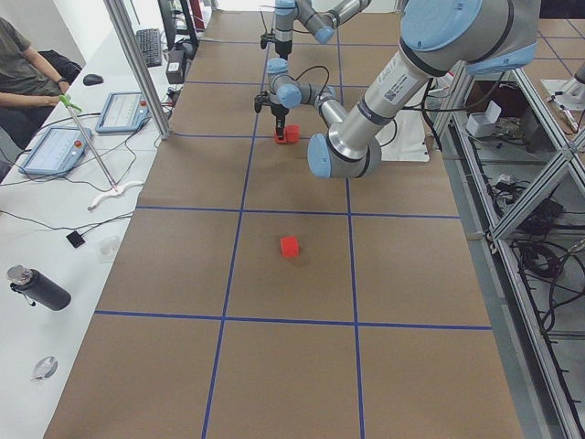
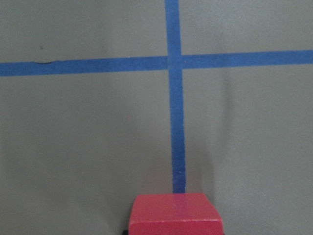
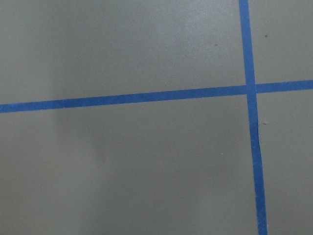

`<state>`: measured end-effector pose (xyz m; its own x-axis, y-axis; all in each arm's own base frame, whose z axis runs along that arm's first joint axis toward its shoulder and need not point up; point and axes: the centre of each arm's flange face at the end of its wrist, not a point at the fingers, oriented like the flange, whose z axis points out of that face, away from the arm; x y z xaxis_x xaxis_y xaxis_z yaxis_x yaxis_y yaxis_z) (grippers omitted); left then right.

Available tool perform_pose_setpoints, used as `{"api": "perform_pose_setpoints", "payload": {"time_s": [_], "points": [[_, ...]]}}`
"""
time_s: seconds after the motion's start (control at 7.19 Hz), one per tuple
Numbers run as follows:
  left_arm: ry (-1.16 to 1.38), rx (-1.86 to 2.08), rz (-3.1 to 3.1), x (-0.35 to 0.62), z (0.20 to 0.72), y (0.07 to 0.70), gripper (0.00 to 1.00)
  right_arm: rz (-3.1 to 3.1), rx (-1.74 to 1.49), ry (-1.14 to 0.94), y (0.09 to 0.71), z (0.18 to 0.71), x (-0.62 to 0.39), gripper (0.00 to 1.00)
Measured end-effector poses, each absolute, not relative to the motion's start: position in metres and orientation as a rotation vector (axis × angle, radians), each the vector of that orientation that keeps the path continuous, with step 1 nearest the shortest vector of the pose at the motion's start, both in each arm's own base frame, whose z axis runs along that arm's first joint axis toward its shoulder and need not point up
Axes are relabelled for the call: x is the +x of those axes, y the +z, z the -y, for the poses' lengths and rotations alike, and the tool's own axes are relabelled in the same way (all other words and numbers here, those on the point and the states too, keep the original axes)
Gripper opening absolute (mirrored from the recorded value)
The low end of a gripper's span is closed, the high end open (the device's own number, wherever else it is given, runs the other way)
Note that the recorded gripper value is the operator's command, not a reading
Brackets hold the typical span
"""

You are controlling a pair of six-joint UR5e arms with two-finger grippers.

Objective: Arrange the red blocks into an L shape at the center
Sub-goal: 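Lower the cube beside the center cube, nearer the robot, and adjust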

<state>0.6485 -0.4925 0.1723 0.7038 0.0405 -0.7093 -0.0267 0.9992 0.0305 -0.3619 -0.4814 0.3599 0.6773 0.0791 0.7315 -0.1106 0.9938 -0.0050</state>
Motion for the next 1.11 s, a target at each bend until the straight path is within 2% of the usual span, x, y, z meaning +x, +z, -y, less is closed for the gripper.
{"api": "perform_pose_setpoints", "payload": {"time_s": [1.11], "points": [[0.012,0.005,-0.798,0.6525,0.4871,0.1676,0.0,0.814,0.035,0.107,0.3637,0.4819,-0.364,1.0]]}}
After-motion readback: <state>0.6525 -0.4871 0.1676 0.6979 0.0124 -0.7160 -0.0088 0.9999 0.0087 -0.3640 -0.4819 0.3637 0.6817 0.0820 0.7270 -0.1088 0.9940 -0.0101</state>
